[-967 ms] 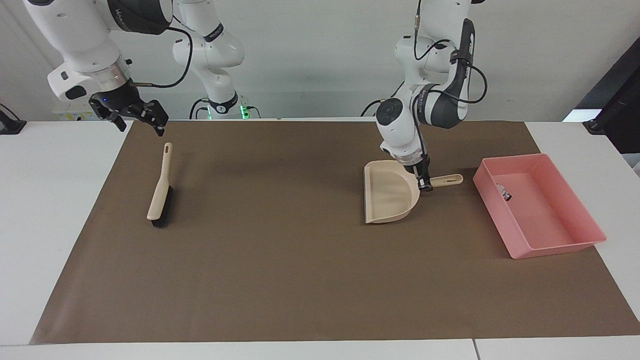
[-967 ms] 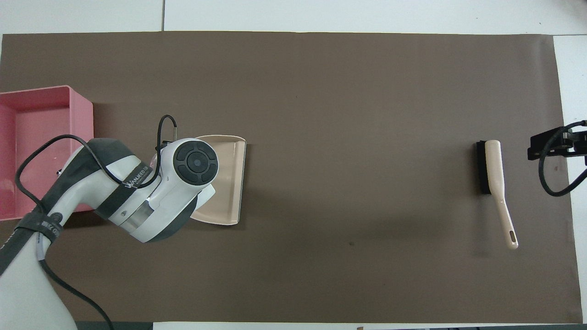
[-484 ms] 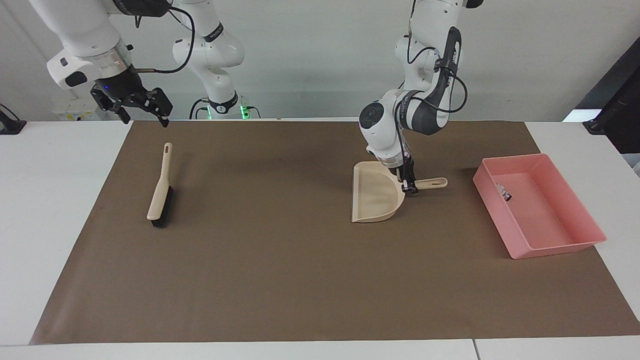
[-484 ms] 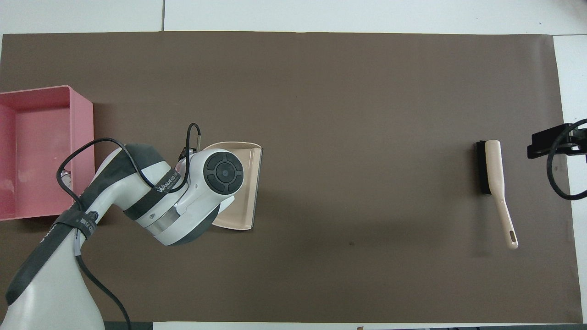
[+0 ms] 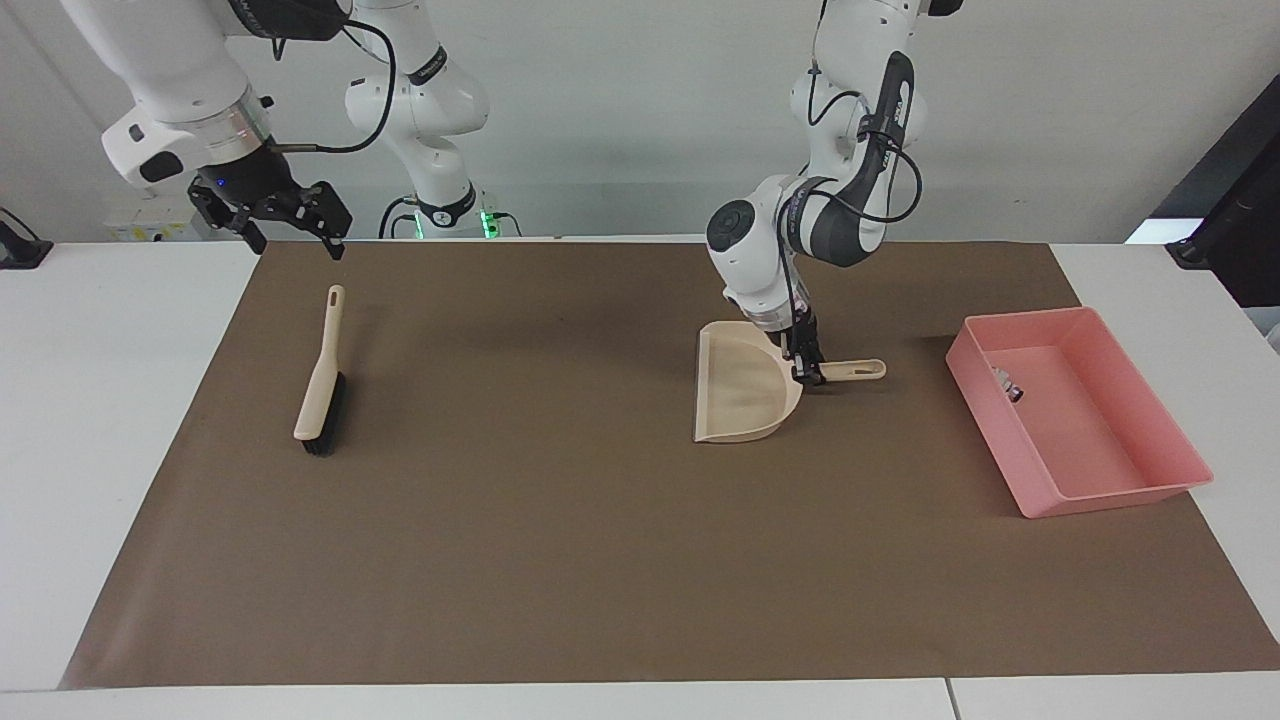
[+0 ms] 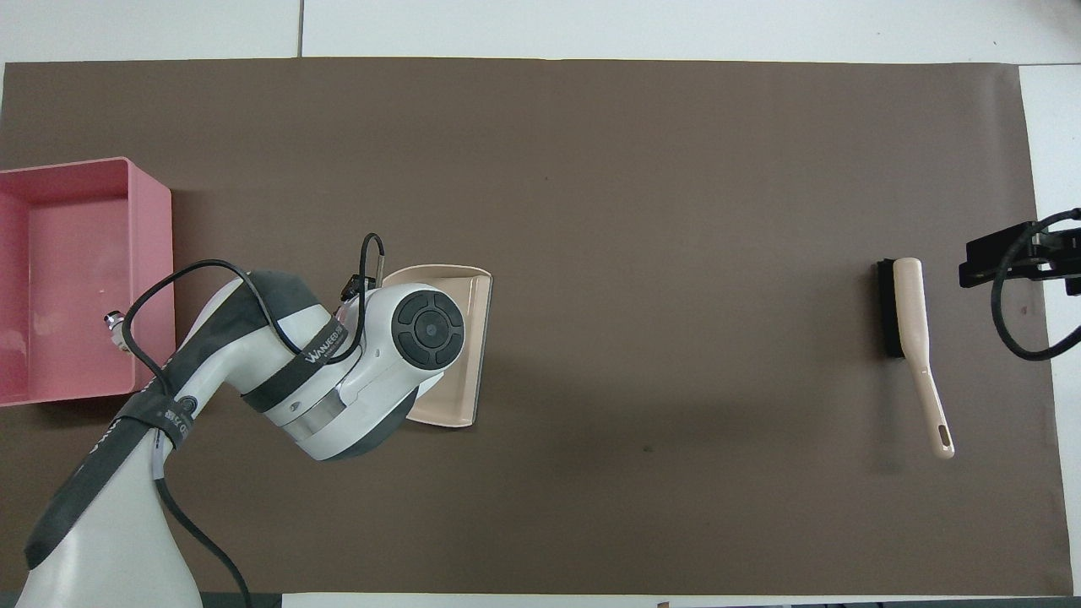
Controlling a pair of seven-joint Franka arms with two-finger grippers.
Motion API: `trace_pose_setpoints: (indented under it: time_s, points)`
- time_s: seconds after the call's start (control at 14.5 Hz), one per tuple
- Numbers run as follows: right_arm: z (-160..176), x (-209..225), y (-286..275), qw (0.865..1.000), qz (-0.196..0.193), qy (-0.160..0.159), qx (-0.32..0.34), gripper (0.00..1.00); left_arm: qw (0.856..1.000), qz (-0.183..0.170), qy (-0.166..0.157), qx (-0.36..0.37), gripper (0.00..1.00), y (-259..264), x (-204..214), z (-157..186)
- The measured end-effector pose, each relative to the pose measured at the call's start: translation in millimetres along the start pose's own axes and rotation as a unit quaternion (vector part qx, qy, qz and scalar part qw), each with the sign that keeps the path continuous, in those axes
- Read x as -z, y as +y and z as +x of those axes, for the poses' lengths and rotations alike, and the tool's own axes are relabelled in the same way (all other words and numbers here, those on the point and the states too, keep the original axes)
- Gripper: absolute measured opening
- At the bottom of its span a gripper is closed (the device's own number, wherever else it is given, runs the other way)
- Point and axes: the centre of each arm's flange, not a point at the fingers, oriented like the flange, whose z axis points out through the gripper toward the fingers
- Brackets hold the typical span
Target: Clean e-waste and dump in bin
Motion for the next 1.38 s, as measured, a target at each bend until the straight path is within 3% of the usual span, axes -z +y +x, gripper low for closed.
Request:
trace_pose_setpoints:
  time_s: [0.28, 0.62, 0.9, 1.04, 1.24, 1.38]
  points:
    - [0, 2, 0, 1.0, 0.0, 0.002, 0.0, 1.0, 0.995, -0.018, -0.019, 0.098, 0.99, 3, 20, -48]
    - [1, 2, 0, 1.0, 0.0, 0.006, 0.0, 1.0, 0.973, -0.043, -0.002, 0.227, 1.0, 3, 25, -128]
    - [2, 3, -13, 1.0, -0.004, 0.012, 0.006, 1.0, 0.935, -0.085, 0.039, 0.342, 1.0, 7, 10, -216]
    - [0, 3, -26, 1.0, -0.007, 0.013, 0.002, 1.0, 0.891, -0.115, 0.059, 0.435, 1.0, 13, -3, -259]
    - [0, 3, -28, 1.0, -0.007, 0.013, 0.002, 1.0, 0.782, -0.169, 0.09, 0.593, 1.0, 18, -18, -302]
    - [0, 3, -27, 1.0, -0.007, 0.013, 0.001, 1.0, 0.729, -0.187, 0.117, 0.648, 1.0, 15, -14, -325]
